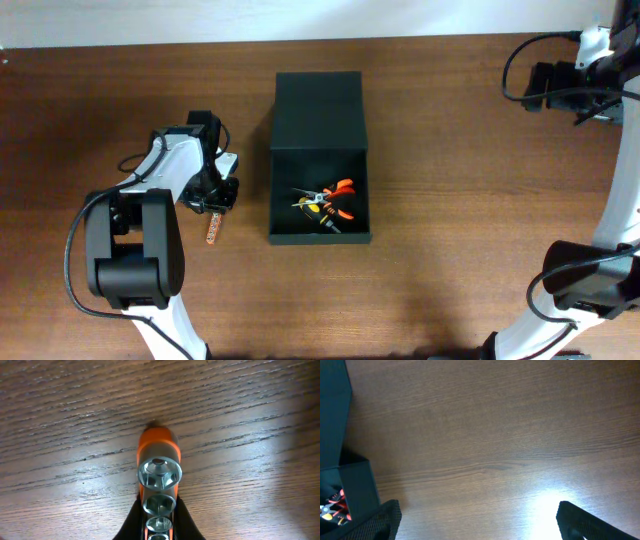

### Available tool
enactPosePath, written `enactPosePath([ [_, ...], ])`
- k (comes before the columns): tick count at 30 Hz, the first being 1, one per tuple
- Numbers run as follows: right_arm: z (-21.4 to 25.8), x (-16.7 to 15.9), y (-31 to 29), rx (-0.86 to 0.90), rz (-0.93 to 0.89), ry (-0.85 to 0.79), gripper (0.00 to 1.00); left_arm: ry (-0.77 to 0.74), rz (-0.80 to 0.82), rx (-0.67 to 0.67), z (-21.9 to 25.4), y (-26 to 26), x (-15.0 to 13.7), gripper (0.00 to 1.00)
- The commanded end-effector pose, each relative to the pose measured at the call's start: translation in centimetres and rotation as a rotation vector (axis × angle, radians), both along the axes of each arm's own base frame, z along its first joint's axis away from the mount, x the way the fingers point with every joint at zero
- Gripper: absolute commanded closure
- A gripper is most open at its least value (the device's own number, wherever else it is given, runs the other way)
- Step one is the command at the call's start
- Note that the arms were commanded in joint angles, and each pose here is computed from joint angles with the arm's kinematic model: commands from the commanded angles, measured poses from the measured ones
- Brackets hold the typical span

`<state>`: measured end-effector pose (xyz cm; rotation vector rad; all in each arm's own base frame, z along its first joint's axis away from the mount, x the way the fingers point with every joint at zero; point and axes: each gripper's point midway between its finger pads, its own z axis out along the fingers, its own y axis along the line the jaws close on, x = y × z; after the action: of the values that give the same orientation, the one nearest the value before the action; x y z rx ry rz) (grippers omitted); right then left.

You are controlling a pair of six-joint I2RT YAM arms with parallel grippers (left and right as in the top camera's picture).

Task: Pack container
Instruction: 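Grasp the orange socket rail with the left gripper, then place the socket rail into the box with the left gripper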

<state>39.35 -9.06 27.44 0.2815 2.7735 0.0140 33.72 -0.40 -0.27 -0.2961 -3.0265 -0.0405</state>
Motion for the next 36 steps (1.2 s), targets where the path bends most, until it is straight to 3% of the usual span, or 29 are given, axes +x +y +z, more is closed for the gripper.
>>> enactPosePath([
  [1,0.1,0.0,0.0,0.001,0.007,-0.005,0.01,0.026,0.039,-0.016,-0.6,-0.4,-0.5,0.98],
  [5,0.1,-0.1,0.0,0.001,0.007,-0.005,0.01,-0.141,0.017,-0.053,5.3,-1.8,3.2,0.98],
  [8,0.1,0.0,0.0,0.001,0.007,-0.005,0.01,-0.376,-0.07,-0.081,14.0,-5.0,6.8,0.98],
  [9,0.1,0.0,0.0,0.001,0.007,-0.005,0.01,-0.464,-0.169,-0.106,17.4,-7.3,7.5,0.98],
  [12,0.1,0.0,0.0,0.001,0.007,-0.005,0.01,-0.574,-0.413,-0.13,21.7,-12.2,7.6,0.98],
  [13,0.1,0.0,0.0,0.001,0.007,-0.005,0.01,-0.605,-0.601,-0.133,22.8,-15.5,6.7,0.98],
  [17,0.1,0.0,0.0,-0.001,0.014,-0.005,0.01,-0.552,-1.11,-0.118,20.8,-22.5,2.9,0.98],
  [18,0.1,0.0,0.0,-0.001,0.013,-0.005,0.01,-0.531,-1.151,-0.121,19.9,-23.2,2.5,0.98],
  [28,0.1,-0.1,0.0,0.0,0.013,-0.002,0.01,-0.174,-1.119,-0.123,7.3,-21.9,2.9,0.98],
  [30,0.1,-0.1,0.0,0.0,0.013,-0.001,0.01,-0.151,-1.104,-0.119,6.4,-21.3,3.1,0.9],
  [31,0.1,-0.1,0.0,0.0,0.013,-0.001,0.01,-0.14,-1.094,-0.118,6.0,-20.9,3.2,0.68],
  [32,0.1,-0.1,0.0,0.0,0.013,-0.001,0.01,-0.136,-1.082,-0.115,6.0,-20.5,3.3,0.53],
  [35,0.0,-0.2,0.0,0.001,0.013,0.002,0.01,-0.155,-1.044,-0.083,7.4,-19.8,3.8,0.48],
  [36,0.0,-0.2,0.0,0.001,0.013,0.002,0.01,-0.17,-1.025,-0.067,8.5,-19.7,4.1,0.41],
])
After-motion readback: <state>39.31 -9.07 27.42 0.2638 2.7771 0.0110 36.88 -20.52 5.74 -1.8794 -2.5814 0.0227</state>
